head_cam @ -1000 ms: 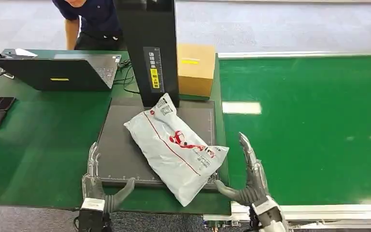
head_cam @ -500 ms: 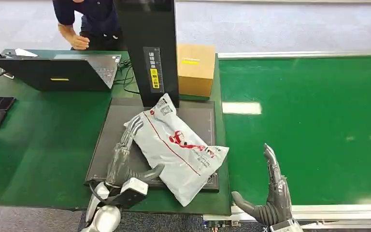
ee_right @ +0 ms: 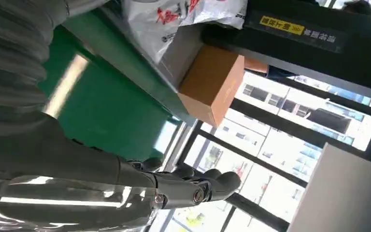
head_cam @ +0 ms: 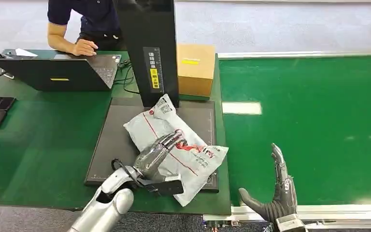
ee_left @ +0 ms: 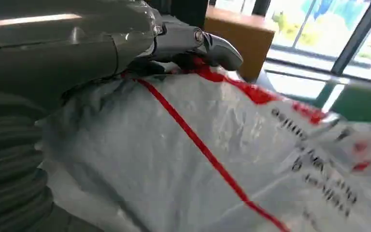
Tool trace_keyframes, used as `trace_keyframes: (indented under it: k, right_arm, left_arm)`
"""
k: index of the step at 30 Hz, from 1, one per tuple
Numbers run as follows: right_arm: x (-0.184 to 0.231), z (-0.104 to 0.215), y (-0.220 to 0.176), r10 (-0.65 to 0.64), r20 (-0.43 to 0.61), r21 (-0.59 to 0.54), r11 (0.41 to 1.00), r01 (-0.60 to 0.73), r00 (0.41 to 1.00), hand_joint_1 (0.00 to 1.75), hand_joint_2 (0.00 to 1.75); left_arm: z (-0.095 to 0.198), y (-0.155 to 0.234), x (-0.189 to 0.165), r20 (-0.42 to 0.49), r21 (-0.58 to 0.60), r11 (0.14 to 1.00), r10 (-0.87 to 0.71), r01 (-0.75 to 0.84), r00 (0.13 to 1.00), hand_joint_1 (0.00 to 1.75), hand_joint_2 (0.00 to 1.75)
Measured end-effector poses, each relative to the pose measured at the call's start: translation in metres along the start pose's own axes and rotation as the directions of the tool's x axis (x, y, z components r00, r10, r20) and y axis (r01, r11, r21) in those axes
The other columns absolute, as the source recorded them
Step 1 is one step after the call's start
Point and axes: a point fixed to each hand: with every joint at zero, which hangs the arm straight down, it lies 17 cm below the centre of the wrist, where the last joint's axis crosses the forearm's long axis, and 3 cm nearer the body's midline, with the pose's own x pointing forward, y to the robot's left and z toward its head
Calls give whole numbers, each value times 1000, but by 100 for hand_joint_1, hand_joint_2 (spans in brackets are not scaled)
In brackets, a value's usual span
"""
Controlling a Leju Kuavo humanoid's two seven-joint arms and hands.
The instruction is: Moved the parcel from conveyor to table for the left to box.
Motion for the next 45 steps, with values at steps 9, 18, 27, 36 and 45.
trace_keyframes:
  k: [9,18,27,36,45]
  right_arm:
    - [-9,4,-2,-21,-28,-17,1000,20,999,0,175]
    - [-15,3,14,-40,-42,43,998,42,998,0,175]
    - [-24,-1,30,-44,-53,76,996,48,998,0,175]
    - [-30,1,42,-65,-72,88,994,72,995,0,175]
    - [-30,5,60,-100,-83,122,986,110,992,0,175]
  left_arm:
    - [-8,-18,-48,-55,-137,989,-57,49,997,14,175]
    - [2,-15,-76,-96,-111,989,-113,102,989,175,175]
    - [23,7,-80,-149,-3,982,-185,187,971,175,175]
    - [60,97,-58,-211,271,864,-378,425,902,159,175]
    - [105,205,-40,-389,474,590,-525,653,757,175,175]
